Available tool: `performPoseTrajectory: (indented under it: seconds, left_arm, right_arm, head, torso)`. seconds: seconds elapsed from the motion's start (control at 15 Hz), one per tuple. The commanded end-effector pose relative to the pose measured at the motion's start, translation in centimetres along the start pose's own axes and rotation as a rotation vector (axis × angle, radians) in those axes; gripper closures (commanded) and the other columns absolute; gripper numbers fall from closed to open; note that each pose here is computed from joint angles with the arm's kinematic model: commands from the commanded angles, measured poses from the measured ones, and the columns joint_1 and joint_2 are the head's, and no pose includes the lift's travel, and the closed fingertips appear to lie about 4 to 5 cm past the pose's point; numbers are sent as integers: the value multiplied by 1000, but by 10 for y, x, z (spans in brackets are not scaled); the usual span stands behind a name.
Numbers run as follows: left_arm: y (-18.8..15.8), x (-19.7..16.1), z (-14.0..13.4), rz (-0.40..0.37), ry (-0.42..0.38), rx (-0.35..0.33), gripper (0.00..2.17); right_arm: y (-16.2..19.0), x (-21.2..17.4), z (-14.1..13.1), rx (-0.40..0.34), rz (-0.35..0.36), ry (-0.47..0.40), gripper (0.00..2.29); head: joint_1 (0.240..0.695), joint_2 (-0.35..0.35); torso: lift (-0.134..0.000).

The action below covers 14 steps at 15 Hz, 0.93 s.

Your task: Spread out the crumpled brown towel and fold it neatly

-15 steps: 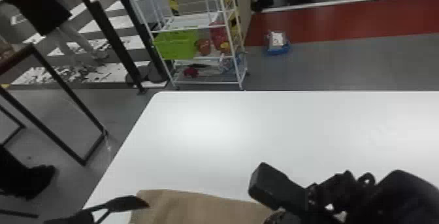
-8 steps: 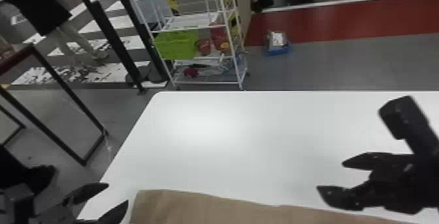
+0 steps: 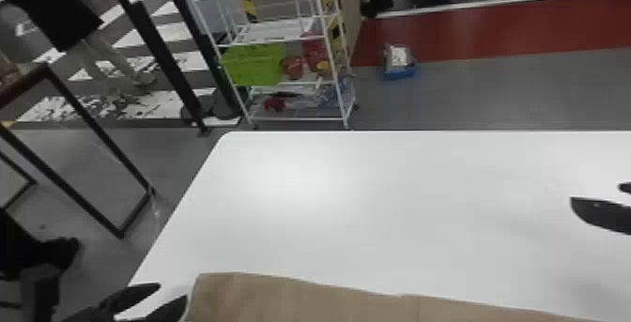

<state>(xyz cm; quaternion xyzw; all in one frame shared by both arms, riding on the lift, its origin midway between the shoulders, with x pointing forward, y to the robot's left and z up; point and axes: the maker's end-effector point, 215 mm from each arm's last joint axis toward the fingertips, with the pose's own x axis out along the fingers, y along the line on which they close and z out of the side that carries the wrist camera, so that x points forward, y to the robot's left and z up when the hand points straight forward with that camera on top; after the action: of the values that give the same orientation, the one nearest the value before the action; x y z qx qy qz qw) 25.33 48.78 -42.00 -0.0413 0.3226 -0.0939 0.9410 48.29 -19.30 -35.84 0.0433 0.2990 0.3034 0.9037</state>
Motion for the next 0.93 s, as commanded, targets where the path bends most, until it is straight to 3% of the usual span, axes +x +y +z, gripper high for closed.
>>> performPoseTrajectory:
  seconds: [0.0, 0.27, 0.6, 0.87]
  left_arm:
    - [0, -1, -1, -3, 10, -9, 265]
    - [3, 10, -26, 10, 116, -37, 265]
    - [10, 20, -43, 22, 163, -63, 265]
    - [-1, 17, -53, -16, 205, -109, 265]
  right_arm:
    - [-30, -11, 19, 35, -31, -66, 87]
    - [-46, -23, 21, 68, -52, -90, 87]
    - [-44, -33, 21, 76, -44, -108, 87]
    - [-45, -36, 22, 74, -50, -111, 83]
  head:
    - [695, 350]
    - [695, 350]
    - [695, 350]
    - [695, 350]
  torso:
    - [-122]
    - [-122]
    - [-122]
    - [-122]
